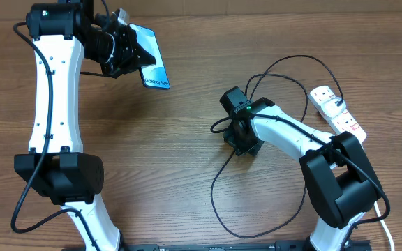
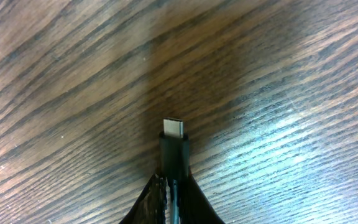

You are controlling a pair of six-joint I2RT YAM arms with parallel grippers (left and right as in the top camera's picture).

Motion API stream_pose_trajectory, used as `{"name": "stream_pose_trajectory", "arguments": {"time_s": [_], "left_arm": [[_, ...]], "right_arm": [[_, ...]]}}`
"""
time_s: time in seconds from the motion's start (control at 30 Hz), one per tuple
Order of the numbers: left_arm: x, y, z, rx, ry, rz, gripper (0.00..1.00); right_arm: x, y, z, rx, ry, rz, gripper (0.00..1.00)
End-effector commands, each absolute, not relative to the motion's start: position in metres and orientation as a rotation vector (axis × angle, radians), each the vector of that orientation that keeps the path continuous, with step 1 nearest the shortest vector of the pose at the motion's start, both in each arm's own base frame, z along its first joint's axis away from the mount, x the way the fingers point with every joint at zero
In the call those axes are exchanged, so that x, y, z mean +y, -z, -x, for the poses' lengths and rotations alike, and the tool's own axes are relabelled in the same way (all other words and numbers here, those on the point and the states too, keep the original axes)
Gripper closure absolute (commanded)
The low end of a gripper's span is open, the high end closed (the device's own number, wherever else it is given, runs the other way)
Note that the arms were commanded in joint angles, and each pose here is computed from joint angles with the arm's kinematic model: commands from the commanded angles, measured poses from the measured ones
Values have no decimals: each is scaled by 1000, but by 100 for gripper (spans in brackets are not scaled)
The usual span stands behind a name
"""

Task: Plug charger to phone and switch on socket
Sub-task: 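Lift the plug with the right gripper toward the phone held by left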

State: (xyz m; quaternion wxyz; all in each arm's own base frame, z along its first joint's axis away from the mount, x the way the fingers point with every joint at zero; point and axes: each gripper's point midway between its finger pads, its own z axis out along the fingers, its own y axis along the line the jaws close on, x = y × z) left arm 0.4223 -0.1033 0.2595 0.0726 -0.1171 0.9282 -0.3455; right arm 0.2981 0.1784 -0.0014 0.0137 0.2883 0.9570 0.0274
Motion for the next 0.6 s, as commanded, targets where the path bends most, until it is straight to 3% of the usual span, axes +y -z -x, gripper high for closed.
{"name": "stream_pose_trajectory", "arguments": {"time_s": [0.0,0.33,0.57], "left_arm": [[-108,-262,-421,2782,1067,312,96],[-109,-262,-421,2782,1068,311,96],[-123,-277,-422,2707,1218,183,96]], "right_arm": [[178,13,-293,3013,-53,-904,91],[185,6,-302,3029,-107,-811,96],[208,-25,-318,3044,-269,-631,96]]}}
